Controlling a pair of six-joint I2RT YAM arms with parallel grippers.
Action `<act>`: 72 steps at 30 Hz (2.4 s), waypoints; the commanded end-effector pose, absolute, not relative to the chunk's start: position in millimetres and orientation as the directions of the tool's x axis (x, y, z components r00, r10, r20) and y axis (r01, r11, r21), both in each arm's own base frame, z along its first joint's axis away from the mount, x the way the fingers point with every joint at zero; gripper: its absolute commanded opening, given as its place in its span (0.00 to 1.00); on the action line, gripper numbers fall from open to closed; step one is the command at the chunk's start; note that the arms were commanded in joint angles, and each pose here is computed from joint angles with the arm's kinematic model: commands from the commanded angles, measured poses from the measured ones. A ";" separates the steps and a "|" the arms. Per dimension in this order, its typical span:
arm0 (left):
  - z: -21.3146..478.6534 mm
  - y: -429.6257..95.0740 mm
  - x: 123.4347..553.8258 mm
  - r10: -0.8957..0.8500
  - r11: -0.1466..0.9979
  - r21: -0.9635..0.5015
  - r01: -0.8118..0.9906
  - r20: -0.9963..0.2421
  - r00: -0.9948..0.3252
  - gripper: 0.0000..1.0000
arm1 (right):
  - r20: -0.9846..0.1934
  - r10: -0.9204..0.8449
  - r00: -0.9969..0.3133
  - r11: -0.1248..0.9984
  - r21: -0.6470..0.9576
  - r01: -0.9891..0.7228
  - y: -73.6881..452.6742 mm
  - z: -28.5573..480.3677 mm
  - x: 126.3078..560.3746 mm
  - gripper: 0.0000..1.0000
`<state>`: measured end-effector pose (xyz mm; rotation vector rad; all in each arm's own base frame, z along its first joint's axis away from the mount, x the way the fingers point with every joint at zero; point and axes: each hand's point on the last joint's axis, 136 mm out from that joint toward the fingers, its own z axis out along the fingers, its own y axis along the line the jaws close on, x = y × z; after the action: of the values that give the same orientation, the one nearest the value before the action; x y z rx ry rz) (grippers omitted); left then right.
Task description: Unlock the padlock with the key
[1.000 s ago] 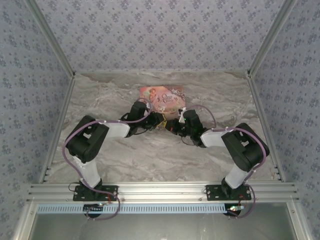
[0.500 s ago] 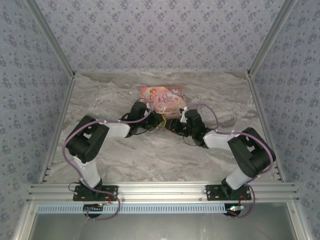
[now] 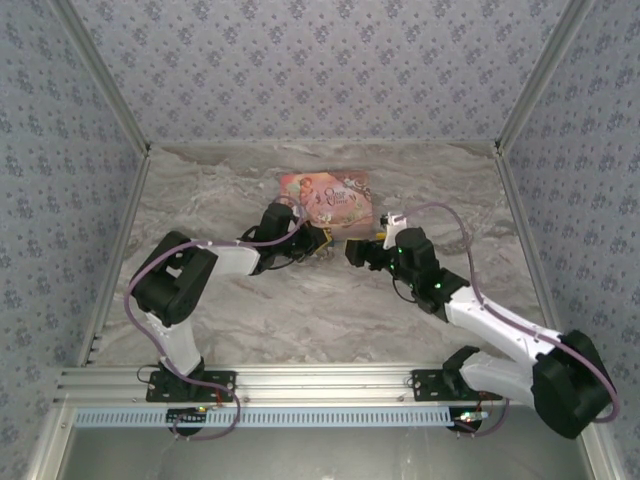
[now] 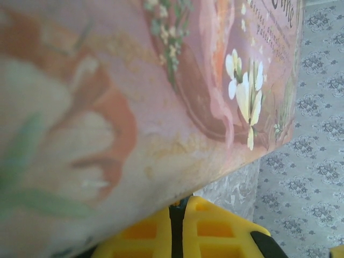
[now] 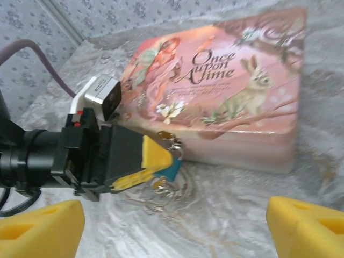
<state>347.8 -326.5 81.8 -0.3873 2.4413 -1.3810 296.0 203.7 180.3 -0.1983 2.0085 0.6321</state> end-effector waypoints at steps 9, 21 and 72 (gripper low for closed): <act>79.0 -321.8 337.0 -0.405 0.471 -0.863 -0.185 -0.025 -0.914 0.00 | -0.910 -0.410 -0.057 0.744 -0.298 -0.597 228.3 192.6 277.4 1.00; 86.3 -324.4 339.5 -0.421 0.430 -0.881 -0.194 -0.006 -0.907 0.00 | -0.548 -0.824 0.140 0.410 -0.750 -0.519 255.0 152.9 282.1 0.79; 98.1 -333.1 329.1 -0.394 0.364 -0.895 -0.257 0.102 -0.913 0.00 | -0.600 -0.794 0.098 0.462 -0.700 -0.545 291.7 108.3 341.0 0.20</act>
<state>348.0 -328.8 98.9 -0.5504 2.4062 -1.5147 335.1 287.1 104.7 -1.2302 1.5755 -0.2748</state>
